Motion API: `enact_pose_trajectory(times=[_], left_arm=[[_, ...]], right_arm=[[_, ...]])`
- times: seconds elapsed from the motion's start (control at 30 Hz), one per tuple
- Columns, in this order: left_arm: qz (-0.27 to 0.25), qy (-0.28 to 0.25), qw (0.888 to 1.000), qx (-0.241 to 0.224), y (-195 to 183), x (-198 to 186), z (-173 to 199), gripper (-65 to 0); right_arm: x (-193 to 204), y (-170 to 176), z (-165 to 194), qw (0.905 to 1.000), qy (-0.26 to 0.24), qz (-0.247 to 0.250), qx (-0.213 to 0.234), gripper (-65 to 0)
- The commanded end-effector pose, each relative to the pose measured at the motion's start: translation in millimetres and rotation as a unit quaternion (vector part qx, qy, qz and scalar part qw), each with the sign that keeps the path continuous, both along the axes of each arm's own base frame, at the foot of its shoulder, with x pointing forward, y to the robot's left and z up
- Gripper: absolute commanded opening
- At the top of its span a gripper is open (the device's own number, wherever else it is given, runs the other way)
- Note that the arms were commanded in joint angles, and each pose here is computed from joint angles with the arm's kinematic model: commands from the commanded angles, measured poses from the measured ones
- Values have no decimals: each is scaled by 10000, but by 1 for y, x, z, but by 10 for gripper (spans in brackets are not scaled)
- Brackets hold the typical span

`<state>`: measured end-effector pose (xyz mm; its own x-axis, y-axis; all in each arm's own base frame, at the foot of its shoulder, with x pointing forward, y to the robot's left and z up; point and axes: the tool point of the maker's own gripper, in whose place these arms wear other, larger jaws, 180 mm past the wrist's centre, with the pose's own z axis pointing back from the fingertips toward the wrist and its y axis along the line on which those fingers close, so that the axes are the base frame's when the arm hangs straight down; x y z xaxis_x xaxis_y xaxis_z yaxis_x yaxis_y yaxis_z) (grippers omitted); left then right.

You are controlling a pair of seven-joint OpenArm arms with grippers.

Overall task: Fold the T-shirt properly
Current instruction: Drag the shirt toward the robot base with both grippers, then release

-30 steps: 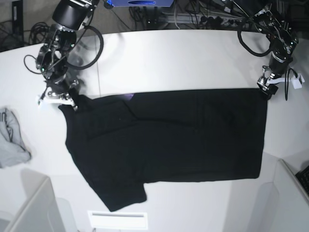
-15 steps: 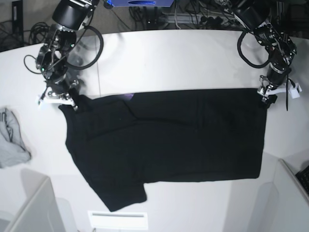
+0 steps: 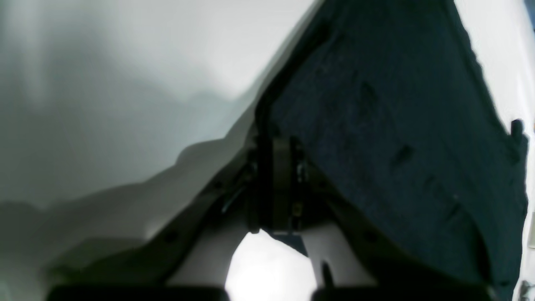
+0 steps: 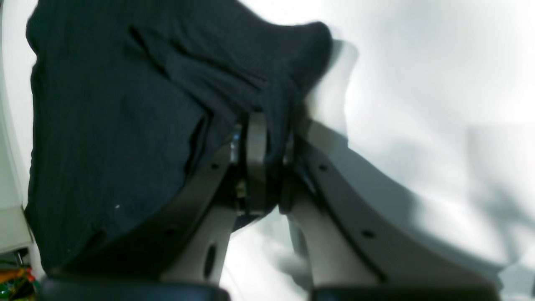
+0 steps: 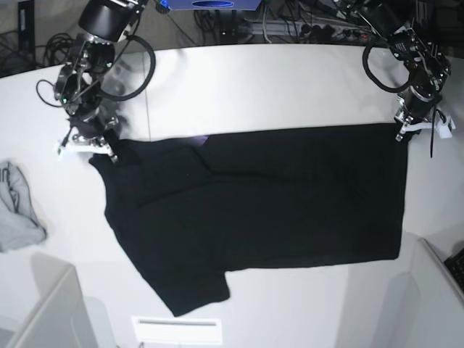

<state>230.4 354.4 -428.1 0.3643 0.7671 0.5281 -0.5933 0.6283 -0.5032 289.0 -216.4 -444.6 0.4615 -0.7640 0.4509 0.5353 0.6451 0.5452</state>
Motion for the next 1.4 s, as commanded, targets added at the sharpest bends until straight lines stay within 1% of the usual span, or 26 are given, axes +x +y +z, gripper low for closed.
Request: enact_pose_trajectory(times=[0.0, 0.07, 0.23, 0.4, 0.5, 0.63, 0.87, 0.97, 1.2, 1.37], left_arm=[[-28, 157, 9997, 188, 9, -8, 4, -650], [-86, 173, 9993, 330, 12, -14, 10, -650], [-212, 260, 9971, 677, 15, -33, 23, -650], [-306, 419, 9950, 849, 17, -51, 26, -650], [-352, 549, 9936, 920, 17, -64, 26, -650], [-404, 736, 9916, 981, 17, -81, 24, -650], [-432, 1042, 9890, 959, 16, -106, 15, -650], [-441, 1155, 9876, 971, 17, -116, 13, -650], [-431, 1360, 9849, 978, 19, -134, 10, -650], [-428, 1397, 9844, 979, 20, -138, 9, -650]], right_arm=[[-3, -3, 1, 9999, 72, 4, -72, -650], [-12, -3, -1, 9998, 130, 20, -117, -650], [-34, -8, 7, 9993, 136, 58, -333, -650], [-64, -10, 11, 9984, 256, 95, -500, -650], [-83, -7, 11, 9975, 447, 214, -502, -650], [-104, -6, 8, 9965, 622, 224, -519, -650], [-136, -4, 2, 9940, 914, 255, -546, -650], [-148, -3, 5, 9934, 966, 229, -568, -650], [-163, -1, 7, 9918, 1087, 281, -611, -650], [-170, -3, 5, 9910, 1160, 257, -619, -650]])
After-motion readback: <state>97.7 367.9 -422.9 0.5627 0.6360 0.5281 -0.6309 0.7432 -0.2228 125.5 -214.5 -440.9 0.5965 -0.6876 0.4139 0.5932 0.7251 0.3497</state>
